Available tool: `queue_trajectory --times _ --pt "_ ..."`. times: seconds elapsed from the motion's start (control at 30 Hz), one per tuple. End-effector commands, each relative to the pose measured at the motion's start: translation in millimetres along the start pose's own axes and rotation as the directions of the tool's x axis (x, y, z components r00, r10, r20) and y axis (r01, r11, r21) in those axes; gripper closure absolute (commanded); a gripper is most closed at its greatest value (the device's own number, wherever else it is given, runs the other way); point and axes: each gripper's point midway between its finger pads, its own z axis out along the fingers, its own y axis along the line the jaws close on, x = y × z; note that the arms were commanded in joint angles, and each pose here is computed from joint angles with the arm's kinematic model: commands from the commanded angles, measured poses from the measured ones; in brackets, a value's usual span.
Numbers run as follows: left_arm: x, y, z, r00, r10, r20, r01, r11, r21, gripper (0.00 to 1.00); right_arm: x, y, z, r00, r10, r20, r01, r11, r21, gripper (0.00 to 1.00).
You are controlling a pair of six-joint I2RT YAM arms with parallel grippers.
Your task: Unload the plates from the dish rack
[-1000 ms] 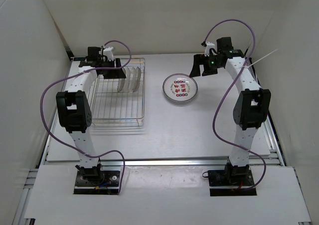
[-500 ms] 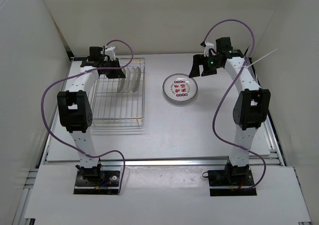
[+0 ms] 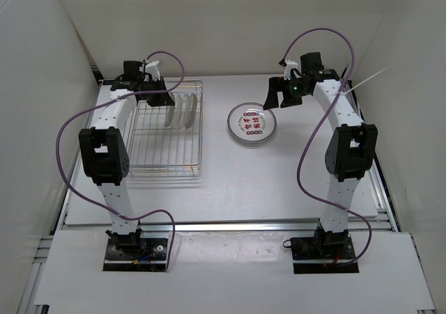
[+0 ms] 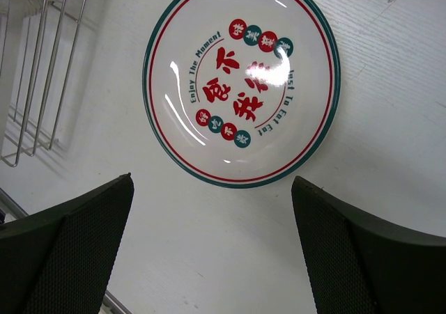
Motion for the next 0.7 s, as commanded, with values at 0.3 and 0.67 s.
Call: queue_trajectory --times 0.3,0.67 --pt "-75.6 -134.0 -152.8 0.894 0.415 0.169 -0.425 0.905 0.028 0.89 -22.8 9.8 -26.4 0.997 -0.065 0.048 0.063 0.997 0.043 0.01" --pt "48.4 -198.2 -126.3 -0.053 0.897 -0.439 -0.964 -0.161 -0.212 0.89 -68.1 88.7 -113.2 0.942 -0.239 0.237 0.248 0.969 -0.009 0.01"
